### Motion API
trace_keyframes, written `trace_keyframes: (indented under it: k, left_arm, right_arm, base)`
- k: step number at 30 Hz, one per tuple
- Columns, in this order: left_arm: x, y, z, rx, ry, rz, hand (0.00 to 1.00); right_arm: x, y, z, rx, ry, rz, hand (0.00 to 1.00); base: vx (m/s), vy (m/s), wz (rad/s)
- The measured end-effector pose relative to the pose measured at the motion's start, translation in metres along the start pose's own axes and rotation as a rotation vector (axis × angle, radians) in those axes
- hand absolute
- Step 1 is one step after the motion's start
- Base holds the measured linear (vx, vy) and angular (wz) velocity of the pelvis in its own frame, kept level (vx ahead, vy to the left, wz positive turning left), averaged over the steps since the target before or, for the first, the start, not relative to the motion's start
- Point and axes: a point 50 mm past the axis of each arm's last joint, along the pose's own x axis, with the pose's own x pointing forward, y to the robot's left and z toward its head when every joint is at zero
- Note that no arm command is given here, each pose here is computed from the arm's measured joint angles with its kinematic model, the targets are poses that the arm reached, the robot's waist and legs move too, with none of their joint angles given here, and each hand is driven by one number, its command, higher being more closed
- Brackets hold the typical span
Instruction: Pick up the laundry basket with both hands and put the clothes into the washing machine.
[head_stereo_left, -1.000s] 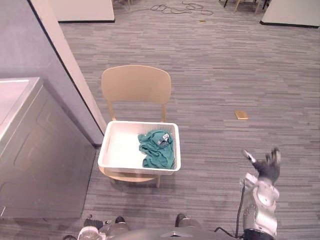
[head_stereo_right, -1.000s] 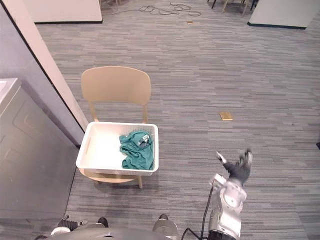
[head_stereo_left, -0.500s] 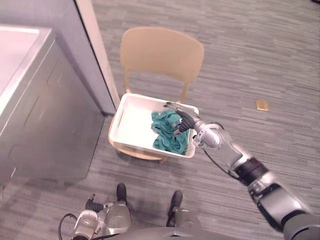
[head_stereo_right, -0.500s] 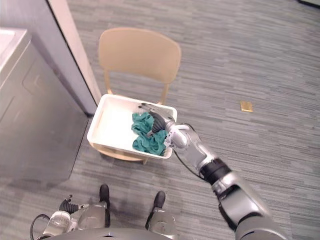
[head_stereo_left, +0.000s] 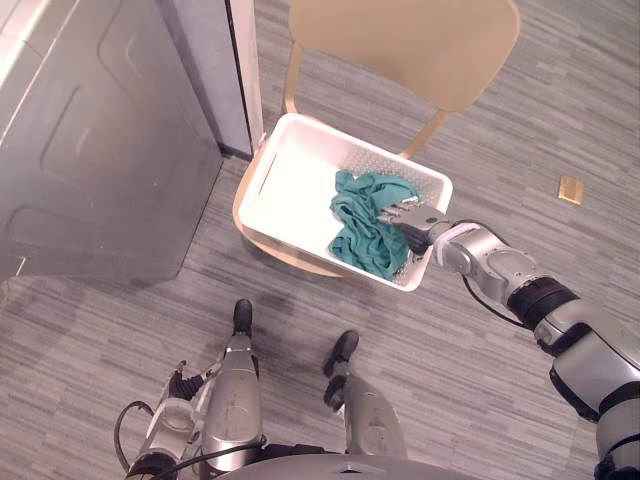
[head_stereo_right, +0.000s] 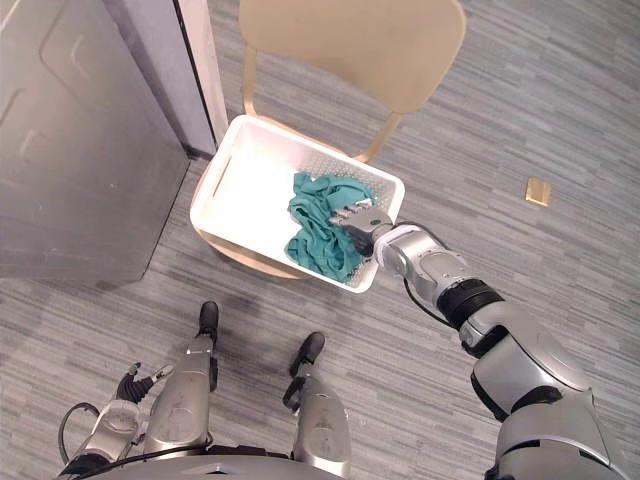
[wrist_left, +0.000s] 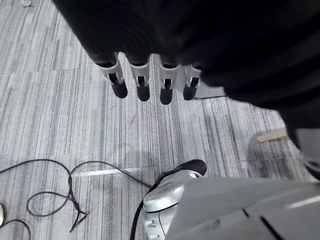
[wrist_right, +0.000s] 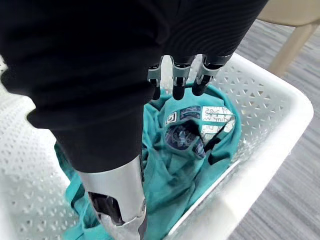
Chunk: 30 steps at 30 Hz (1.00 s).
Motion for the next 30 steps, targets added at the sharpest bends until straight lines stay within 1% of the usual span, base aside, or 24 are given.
trace_keyframes:
  k: [4, 9, 13, 23, 30]
  left_arm:
    - [0.000, 0.000, 0.010, -0.014, -0.038, 0.009, 0.00]
    - [-0.001, 0.003, 0.018, -0.005, -0.072, 0.039, 0.00]
    - [-0.001, 0.003, 0.021, -0.010, -0.074, 0.053, 0.00]
    - [-0.001, 0.006, 0.027, -0.021, -0.094, 0.083, 0.00]
    - [-0.001, 0.006, 0.031, -0.027, -0.104, 0.092, 0.00]
  right_arm:
    - [0.001, -0.012, -0.009, 0.059, 0.067, -0.105, 0.00]
    - [0.004, -0.010, -0.019, 0.117, 0.164, -0.146, 0.00]
    - [0.012, -0.010, -0.008, 0.163, 0.166, -0.186, 0.00]
    - [0.025, -0.019, 0.000, 0.206, 0.184, -0.219, 0.00]
    - [0.026, -0.020, -0.016, 0.226, 0.272, -0.215, 0.00]
  base:
    - [-0.03, -0.001, 0.05]
    - [-0.02, -0.007, 0.13]
    - [-0.01, -0.006, 0.06]
    - [-0.02, -0.005, 0.06]
    - [-0.03, -0.010, 0.07]
